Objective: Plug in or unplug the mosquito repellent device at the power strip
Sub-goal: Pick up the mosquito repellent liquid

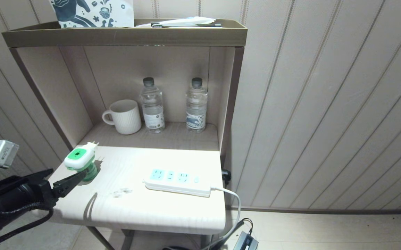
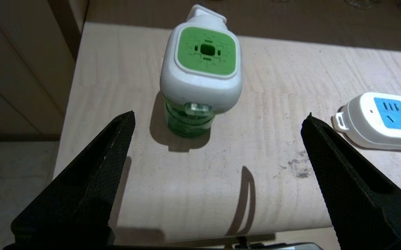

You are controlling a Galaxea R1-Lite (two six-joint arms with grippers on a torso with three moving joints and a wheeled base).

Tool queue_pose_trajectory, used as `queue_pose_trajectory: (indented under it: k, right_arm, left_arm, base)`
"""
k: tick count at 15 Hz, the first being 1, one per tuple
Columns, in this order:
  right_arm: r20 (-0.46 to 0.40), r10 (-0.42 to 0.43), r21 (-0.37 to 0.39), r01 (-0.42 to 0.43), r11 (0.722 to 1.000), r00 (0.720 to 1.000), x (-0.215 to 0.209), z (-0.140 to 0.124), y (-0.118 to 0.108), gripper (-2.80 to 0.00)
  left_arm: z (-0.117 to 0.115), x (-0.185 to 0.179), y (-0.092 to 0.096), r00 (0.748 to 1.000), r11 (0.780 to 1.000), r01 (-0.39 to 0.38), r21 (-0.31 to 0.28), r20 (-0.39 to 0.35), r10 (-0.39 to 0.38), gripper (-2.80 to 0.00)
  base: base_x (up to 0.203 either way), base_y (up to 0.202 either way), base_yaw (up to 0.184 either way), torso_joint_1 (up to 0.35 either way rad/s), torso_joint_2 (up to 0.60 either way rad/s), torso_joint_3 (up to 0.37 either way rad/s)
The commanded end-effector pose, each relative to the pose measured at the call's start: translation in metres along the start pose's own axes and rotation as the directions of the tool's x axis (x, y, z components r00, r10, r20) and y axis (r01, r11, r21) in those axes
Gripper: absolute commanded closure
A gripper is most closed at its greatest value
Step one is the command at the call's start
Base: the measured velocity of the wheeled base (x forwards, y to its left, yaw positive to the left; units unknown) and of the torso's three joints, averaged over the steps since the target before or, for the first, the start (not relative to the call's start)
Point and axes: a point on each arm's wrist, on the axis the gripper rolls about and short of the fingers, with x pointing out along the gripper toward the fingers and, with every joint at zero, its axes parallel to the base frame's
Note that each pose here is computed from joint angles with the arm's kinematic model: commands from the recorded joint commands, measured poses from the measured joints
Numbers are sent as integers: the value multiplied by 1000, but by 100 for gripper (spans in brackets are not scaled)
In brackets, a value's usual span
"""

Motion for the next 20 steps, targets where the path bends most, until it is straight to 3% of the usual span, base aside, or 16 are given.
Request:
queue_pose_trajectory:
  k: [1, 3, 6, 9, 20]
  right_arm:
    - [-2, 1, -1, -1, 1000, 1000, 0, 0, 0, 0]
    - [0, 1, -1, -1, 1000, 1000, 0, 0, 0, 0]
    - [-1, 1, -1, -1, 1000, 1000, 0, 0, 0, 0]
    - [-1, 1, -1, -1, 1000, 1000, 0, 0, 0, 0]
    - [-2, 1, -1, -1, 1000, 1000, 0, 0, 0, 0]
  left_arm:
    - [0, 15, 2, 1000, 1000, 10, -1, -20, -10, -280]
    - [-1, 23, -6, 998, 998, 56, 18, -25, -56, -280]
    - [2, 32, -6, 998, 997, 66, 31, -9, -66, -280]
    - [4, 37, -4, 997, 994, 65, 92, 27, -67, -280]
    - [6, 46, 16, 996, 994, -16, 107, 89, 7, -280]
  base:
    - [0, 0, 0, 0, 0, 0]
    - [0, 0, 0, 0, 0, 0]
    - [0, 0, 0, 0, 0, 0]
    - [0, 0, 0, 0, 0, 0]
    - [0, 0, 0, 0, 0, 0]
